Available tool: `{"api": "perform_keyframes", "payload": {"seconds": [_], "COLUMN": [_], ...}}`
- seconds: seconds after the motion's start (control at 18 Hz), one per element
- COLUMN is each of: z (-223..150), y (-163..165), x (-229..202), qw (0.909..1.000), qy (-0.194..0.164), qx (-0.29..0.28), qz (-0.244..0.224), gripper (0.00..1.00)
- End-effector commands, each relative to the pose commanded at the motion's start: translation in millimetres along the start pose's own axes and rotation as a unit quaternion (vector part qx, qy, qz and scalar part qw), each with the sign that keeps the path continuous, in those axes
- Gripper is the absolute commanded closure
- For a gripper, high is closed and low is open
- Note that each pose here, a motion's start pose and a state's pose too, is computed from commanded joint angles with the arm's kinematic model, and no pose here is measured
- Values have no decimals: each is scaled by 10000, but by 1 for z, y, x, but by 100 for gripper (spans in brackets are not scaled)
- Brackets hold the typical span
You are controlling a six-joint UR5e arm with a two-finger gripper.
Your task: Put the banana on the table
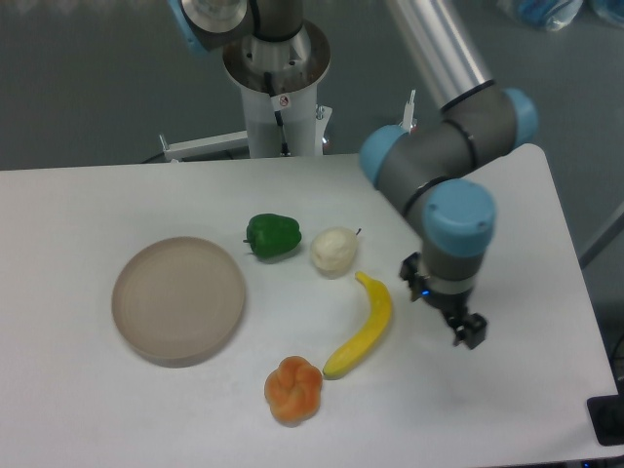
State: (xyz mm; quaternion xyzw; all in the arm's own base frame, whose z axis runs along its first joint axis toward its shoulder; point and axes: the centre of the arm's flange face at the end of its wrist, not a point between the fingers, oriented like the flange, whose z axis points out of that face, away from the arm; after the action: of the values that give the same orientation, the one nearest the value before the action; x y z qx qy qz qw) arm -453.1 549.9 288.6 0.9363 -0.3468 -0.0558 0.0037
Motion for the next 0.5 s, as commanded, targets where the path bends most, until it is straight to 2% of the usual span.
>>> {"api": "perform_keyframes", "payload": {"seconds": [0.17,0.5], "z": [12,23], "y": [31,35], "x": [-8,-11], "qw": [9994,9996], "qy": [54,78], "qx": [267,283], "qz": [-236,-36], "gripper": [0,0]}}
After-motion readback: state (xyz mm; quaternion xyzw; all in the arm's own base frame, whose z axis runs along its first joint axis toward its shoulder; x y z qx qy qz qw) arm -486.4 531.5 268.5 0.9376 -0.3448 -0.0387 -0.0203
